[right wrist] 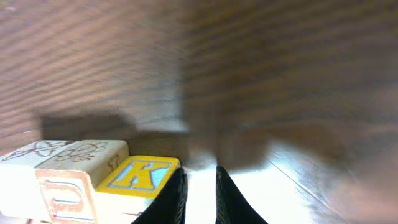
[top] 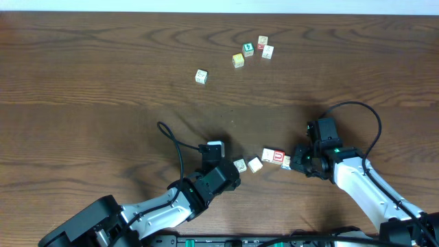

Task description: Lift 5 blocks

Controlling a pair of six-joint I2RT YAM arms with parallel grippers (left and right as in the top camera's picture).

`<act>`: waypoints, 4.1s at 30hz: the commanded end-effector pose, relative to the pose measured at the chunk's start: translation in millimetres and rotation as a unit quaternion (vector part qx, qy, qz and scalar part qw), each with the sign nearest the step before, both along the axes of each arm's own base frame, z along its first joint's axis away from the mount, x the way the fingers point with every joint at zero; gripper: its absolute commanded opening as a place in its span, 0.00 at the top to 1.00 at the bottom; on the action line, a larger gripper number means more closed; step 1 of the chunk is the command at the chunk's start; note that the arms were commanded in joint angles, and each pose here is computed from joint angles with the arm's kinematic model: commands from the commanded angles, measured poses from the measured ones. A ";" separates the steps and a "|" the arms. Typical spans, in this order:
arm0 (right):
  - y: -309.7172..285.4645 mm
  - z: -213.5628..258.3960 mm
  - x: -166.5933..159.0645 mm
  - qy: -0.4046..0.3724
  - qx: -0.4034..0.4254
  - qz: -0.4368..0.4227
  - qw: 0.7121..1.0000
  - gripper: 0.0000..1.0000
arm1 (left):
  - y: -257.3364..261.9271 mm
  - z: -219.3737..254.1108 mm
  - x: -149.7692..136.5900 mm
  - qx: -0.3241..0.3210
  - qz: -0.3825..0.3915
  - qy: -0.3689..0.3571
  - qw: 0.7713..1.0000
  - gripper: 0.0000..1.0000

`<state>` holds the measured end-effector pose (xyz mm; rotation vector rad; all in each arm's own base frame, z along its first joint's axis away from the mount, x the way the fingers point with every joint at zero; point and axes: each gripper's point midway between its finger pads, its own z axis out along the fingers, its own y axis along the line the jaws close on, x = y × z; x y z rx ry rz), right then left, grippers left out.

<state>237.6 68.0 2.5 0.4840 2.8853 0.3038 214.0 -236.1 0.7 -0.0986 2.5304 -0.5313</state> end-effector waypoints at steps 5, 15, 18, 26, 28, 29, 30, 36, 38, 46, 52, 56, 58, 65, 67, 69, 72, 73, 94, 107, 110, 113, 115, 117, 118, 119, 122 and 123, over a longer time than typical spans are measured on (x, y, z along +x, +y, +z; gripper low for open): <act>6.9 0.8 4.7 -0.017 0.009 0.039 0.999 0.83 | 6.8 -7.2 -2.8 0.018 0.003 0.007 1.000 0.93; -10.9 -4.7 -6.0 0.011 -0.030 -0.010 0.999 0.99 | 12.5 -11.9 -6.8 0.034 0.001 0.016 0.999 0.93; -13.2 -7.0 -17.2 0.036 -0.033 -0.022 0.999 0.99 | 13.3 -11.0 -7.5 0.034 0.002 0.018 0.999 0.93; 4.3 -7.4 -47.1 0.101 0.020 -0.009 0.995 0.99 | 21.5 -9.9 -14.6 0.046 0.003 0.032 0.998 0.93; 9.3 -6.7 -52.2 0.111 0.031 0.002 0.993 0.99 | 24.5 -7.4 -13.9 0.050 0.007 0.028 0.998 0.93; 12.6 -6.2 -53.6 0.112 0.036 0.010 0.993 0.99 | 28.7 -5.2 -12.5 0.057 0.013 0.022 0.998 0.93; 14.5 -6.1 -54.2 0.112 0.037 0.014 0.993 0.99 | 33.6 -3.3 -11.4 0.062 0.024 0.018 0.998 0.93; 29.5 -5.8 -57.4 0.106 0.034 0.052 0.992 0.99 | 75.1 15.4 -9.2 0.106 0.099 -0.009 0.989 0.93; 35.7 -5.7 -58.3 0.102 0.034 0.068 0.992 0.99 | 87.3 22.1 -10.7 0.112 0.124 -0.014 0.986 0.93; 68.9 -0.9 -41.4 0.037 0.047 0.134 0.989 0.93 | 100.8 36.6 -15.9 0.102 0.150 -0.018 0.983 0.93; 78.1 -2.3 -30.1 0.010 0.052 0.156 0.986 0.91 | 101.2 37.4 -15.7 0.098 0.155 -0.018 0.983 0.93; 80.7 -10.5 -28.4 0.016 0.054 0.161 0.985 0.91 | 101.4 37.4 -15.6 0.099 0.155 -0.019 0.983 0.93; 85.6 -15.0 -29.7 0.023 0.066 0.169 0.983 0.91 | 101.4 37.4 -15.6 0.099 0.155 -0.019 0.983 0.93; 96.8 -30.9 -35.2 0.045 0.081 0.184 0.979 0.95 | 101.4 37.4 -15.6 0.099 0.155 -0.019 0.983 0.93; 100.1 -33.0 -38.2 0.047 0.079 0.193 0.977 0.95 | 101.4 37.4 -15.6 0.099 0.155 -0.019 0.983 0.93; 103.1 -34.0 -39.5 0.044 0.074 0.201 0.976 0.95 | 101.4 37.4 -15.6 0.099 0.155 -0.019 0.983 0.93; 103.1 -34.7 -37.3 0.037 0.063 0.203 0.976 0.96 | 101.5 37.4 -15.6 0.099 0.155 -0.019 0.983 0.93; 102.6 -34.8 -36.8 0.036 0.062 0.202 0.977 0.96 | 101.4 37.3 -15.7 0.099 0.155 -0.018 0.983 0.93; 33.1 -38.3 -98.0 0.197 -0.069 -0.043 0.977 0.99 | 103.6 34.9 -18.9 0.106 0.152 -0.011 0.983 0.93; -8.6 -0.4 -103.5 0.144 -0.129 -0.245 0.950 0.99 | 103.9 34.7 -19.2 0.107 0.152 -0.010 0.983 0.93; -13.8 6.0 -86.6 0.093 -0.133 -0.238 0.958 0.99 | 103.9 34.7 -19.2 0.107 0.152 -0.010 0.983 0.93; -5.2 9.4 -64.3 0.048 -0.119 -0.170 0.977 0.99 | 103.5 34.5 -19.4 0.106 0.151 -0.009 0.983 0.93; -2.5 10.6 -53.7 0.030 -0.113 -0.142 0.983 0.99 | 102.6 35.0 -18.8 0.107 0.146 -0.012 0.983 0.93; -5.3 11.1 -47.4 0.023 -0.112 -0.134 0.984 0.99 | 99.2 36.4 -17.1 0.110 0.131 -0.018 0.985 0.93; -8.9 11.2 -46.0 0.023 -0.112 -0.138 0.984 0.99 | 95.8 37.5 -15.7 0.111 0.118 -0.023 0.987 0.93; -12.5 10.9 -46.3 0.027 -0.112 -0.144 0.983 0.99 | 92.6 38.5 -14.8 0.111 0.106 -0.026 0.988 0.93; -25.4 10.0 -51.4 0.045 -0.120 -0.166 0.978 0.99 | 86.2 41.0 -12.2 0.105 0.091 -0.034 0.990 0.93; -28.5 9.9 -52.2 0.049 -0.122 -0.168 0.977 0.99 | 85.4 41.6 -11.6 0.103 0.090 -0.036 0.990 0.93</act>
